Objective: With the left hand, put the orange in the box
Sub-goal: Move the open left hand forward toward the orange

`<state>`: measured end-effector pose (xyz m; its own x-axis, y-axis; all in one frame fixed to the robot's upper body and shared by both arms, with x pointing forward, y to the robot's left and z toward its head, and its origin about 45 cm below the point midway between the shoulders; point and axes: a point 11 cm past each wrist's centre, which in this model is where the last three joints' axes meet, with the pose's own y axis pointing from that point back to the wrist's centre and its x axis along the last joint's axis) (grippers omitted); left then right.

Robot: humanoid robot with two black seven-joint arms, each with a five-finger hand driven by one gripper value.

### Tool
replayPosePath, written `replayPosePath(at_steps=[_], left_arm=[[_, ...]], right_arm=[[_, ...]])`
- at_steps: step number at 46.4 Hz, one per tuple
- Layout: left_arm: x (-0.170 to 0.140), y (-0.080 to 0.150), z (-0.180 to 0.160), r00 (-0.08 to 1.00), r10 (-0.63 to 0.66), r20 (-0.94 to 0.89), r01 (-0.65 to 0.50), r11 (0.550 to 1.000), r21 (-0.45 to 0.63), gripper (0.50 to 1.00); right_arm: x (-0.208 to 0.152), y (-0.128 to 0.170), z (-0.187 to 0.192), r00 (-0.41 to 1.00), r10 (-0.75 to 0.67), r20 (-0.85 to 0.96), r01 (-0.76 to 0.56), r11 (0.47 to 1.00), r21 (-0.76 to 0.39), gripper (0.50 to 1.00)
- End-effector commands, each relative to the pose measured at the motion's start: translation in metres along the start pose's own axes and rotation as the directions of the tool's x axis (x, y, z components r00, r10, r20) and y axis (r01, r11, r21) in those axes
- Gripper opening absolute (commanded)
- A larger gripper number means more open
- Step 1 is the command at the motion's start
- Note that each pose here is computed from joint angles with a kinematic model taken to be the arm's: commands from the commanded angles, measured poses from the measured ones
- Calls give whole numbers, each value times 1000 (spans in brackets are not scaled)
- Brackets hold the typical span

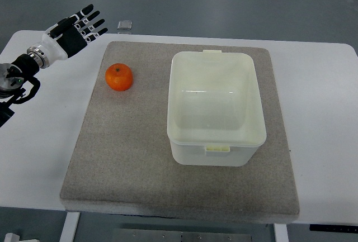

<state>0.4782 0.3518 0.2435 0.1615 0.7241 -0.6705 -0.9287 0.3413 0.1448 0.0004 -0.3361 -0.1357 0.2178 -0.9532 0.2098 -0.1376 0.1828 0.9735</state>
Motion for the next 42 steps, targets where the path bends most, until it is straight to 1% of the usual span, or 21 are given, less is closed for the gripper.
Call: replayPosePath(at_steps=[1, 18, 33, 37, 42], left_arm=[[0, 0, -1, 1000, -1, -1, 1, 1000, 2, 992], [2, 0, 7, 1000, 18, 4, -18, 1000, -16, 992], [-3, 1, 9, 1000, -24, 16, 25, 999, -29, 992], [-6, 3, 9, 995, -66, 70, 66, 998, -5, 992], [-11, 6, 6, 969, -129, 209, 116, 991, 74, 992]], right_arm=[[0, 0, 0, 1000, 0, 0, 0, 1000, 0, 944], [0, 0, 0, 1000, 0, 0, 0, 1000, 0, 944], [0, 0, 0, 1000, 0, 0, 0, 1000, 0, 944], [0, 0, 0, 1000, 0, 0, 0, 1000, 0, 944], [0, 0, 0, 1000, 0, 0, 0, 1000, 0, 944]])
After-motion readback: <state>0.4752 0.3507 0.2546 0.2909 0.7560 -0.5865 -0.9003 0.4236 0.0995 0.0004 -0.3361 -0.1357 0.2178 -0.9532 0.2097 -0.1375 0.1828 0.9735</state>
